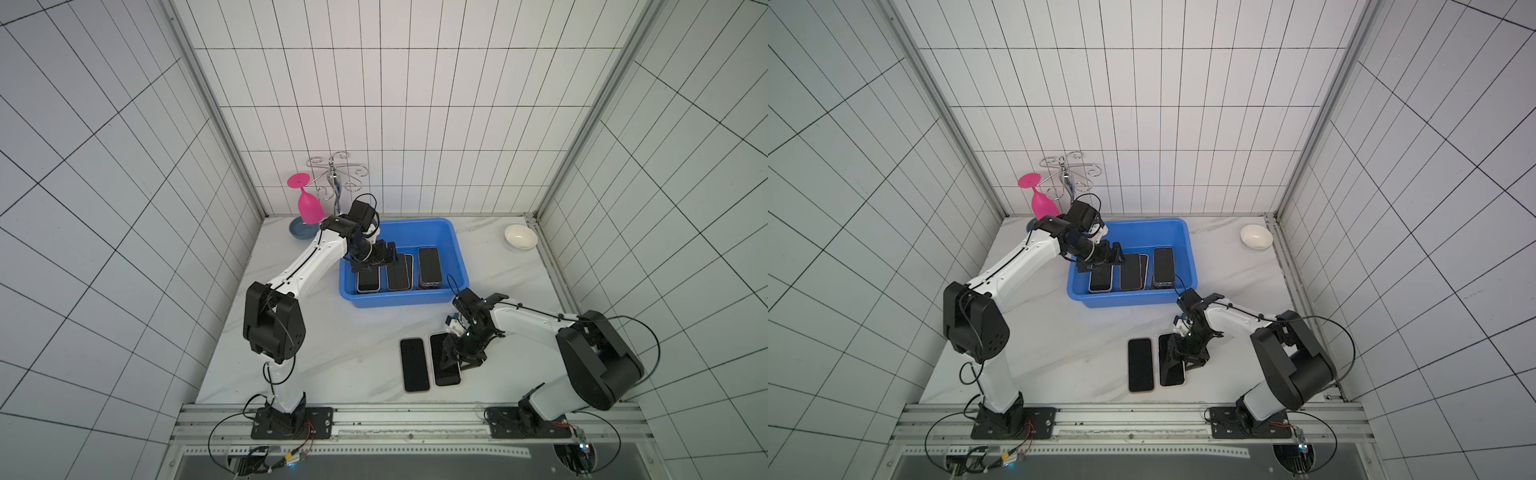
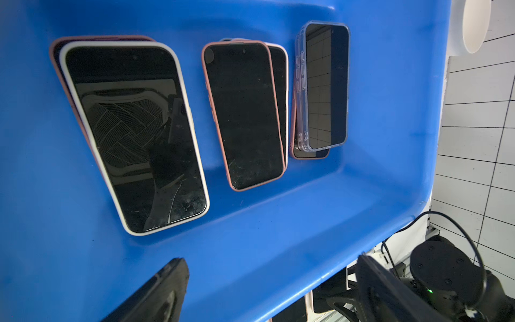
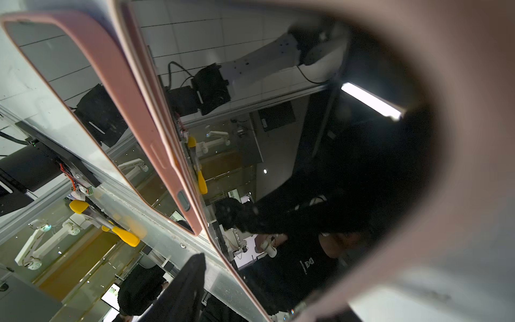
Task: Take the phone out of the storage box
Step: Place the phone at the center of the board.
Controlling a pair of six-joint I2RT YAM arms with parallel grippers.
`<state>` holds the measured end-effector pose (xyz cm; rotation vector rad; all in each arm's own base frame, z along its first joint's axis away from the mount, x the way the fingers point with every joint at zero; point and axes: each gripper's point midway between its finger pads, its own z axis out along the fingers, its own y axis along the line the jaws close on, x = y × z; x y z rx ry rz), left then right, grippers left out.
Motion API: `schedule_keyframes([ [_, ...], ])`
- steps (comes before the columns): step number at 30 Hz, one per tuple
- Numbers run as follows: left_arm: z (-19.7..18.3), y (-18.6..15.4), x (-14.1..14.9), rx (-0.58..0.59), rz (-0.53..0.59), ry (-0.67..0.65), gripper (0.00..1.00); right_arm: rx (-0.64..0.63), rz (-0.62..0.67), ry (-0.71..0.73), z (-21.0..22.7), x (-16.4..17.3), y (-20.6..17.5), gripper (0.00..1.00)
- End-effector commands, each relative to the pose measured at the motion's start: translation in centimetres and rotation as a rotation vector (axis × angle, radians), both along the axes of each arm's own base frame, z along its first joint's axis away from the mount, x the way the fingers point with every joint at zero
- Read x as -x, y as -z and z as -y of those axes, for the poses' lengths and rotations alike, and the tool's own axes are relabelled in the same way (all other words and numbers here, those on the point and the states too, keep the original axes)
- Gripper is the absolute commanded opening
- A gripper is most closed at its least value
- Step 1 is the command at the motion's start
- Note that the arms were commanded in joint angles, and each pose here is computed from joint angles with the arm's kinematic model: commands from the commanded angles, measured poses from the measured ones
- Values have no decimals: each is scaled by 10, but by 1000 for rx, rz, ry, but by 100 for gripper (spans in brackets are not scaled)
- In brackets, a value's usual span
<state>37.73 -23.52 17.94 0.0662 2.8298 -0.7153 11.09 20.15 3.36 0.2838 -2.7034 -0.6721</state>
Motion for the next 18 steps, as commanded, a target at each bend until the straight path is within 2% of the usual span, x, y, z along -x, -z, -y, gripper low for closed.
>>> schedule_keyframes([
  [1, -5, -12, -1, -2, 53, 1, 98, 45, -21, 49, 15, 4, -3, 57],
  [13, -6, -13, -7, -11, 74, -21, 98, 152, 23, 76, 27, -21, 5, 57],
  [18, -9, -8, -10, -32, 79, -34, 98, 143, 56, 77, 19, -34, 6, 54],
])
